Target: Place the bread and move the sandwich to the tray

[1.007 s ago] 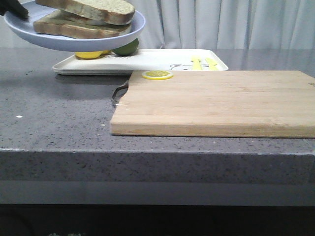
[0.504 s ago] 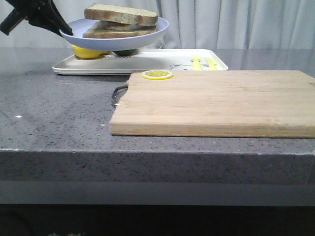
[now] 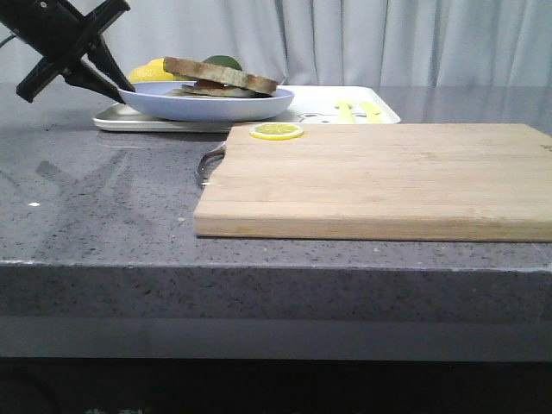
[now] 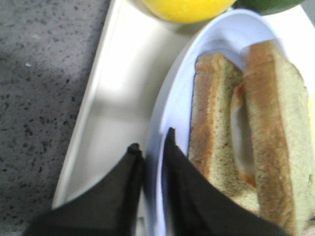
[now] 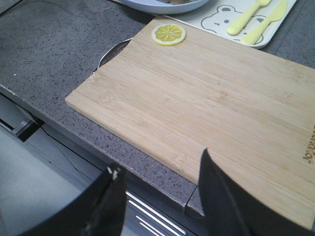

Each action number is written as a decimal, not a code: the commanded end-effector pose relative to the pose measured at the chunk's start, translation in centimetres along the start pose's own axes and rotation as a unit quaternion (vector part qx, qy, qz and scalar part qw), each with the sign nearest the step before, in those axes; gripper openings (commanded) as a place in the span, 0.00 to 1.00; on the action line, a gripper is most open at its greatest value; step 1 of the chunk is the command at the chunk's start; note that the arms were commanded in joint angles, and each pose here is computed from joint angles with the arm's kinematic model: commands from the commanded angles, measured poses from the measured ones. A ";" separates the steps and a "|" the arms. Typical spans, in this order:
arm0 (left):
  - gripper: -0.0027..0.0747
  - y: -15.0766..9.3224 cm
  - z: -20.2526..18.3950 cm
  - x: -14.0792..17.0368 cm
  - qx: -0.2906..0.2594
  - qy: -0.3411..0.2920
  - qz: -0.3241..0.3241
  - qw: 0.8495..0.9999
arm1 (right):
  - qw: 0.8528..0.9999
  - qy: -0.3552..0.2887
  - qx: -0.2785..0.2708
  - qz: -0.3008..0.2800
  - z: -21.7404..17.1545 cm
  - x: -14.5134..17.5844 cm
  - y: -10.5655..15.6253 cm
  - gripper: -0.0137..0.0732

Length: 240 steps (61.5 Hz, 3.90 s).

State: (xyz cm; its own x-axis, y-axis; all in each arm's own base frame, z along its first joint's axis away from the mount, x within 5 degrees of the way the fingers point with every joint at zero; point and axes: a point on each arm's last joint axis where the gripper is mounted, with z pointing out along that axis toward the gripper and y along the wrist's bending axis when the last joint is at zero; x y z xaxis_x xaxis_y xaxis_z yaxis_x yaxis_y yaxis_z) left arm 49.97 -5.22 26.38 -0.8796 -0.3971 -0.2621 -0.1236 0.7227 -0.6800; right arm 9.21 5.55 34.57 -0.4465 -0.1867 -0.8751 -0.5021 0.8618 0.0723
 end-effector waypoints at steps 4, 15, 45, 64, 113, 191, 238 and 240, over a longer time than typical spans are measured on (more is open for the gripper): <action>0.42 -3.9 -3.6 -0.2 0.054 -0.044 0.012 0.997 | 0.999 -0.048 0.003 -0.001 -0.5 -1.3 0.0 0.59; 0.43 -4.4 -4.4 0.3 0.054 -0.027 0.050 0.997 | 0.999 -0.048 0.003 -0.001 -0.5 -1.3 0.0 0.59; 0.42 -13.3 -15.1 5.9 -0.012 -0.108 0.264 0.959 | 0.999 -0.048 0.003 -0.001 -0.5 -1.3 0.0 0.59; 0.42 -20.9 -18.7 14.2 -0.028 -0.144 0.419 0.896 | 0.999 -0.048 0.003 -0.001 -0.5 -1.3 0.0 0.59; 0.41 -11.7 -22.8 24.6 -0.036 -0.213 0.459 0.862 | 0.999 -0.048 0.003 -0.001 -0.5 -1.3 0.0 0.59; 0.08 -2.2 -25.0 31.8 -0.052 -0.277 0.495 0.822 | 0.999 -0.048 0.003 -0.001 -0.5 -1.3 0.0 0.08; 0.01 -0.4 -26.3 33.0 -0.057 -0.318 0.476 0.818 | 0.999 -0.048 0.003 -0.001 -0.5 -1.3 0.0 0.08; 0.01 0.0 -26.5 33.3 -0.058 -0.327 0.469 0.818 | 0.999 -0.048 0.003 -0.001 -0.5 -1.3 0.0 0.08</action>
State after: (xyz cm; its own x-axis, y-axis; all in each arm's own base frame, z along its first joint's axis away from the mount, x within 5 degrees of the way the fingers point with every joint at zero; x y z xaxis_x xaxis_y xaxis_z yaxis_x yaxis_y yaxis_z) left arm 9.40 -4.10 34.65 -0.2911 0.2459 -0.9246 0.4279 0.8978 0.1041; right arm 9.21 5.55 34.57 -0.4465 -0.1867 -0.8751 -0.5021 0.8618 0.0723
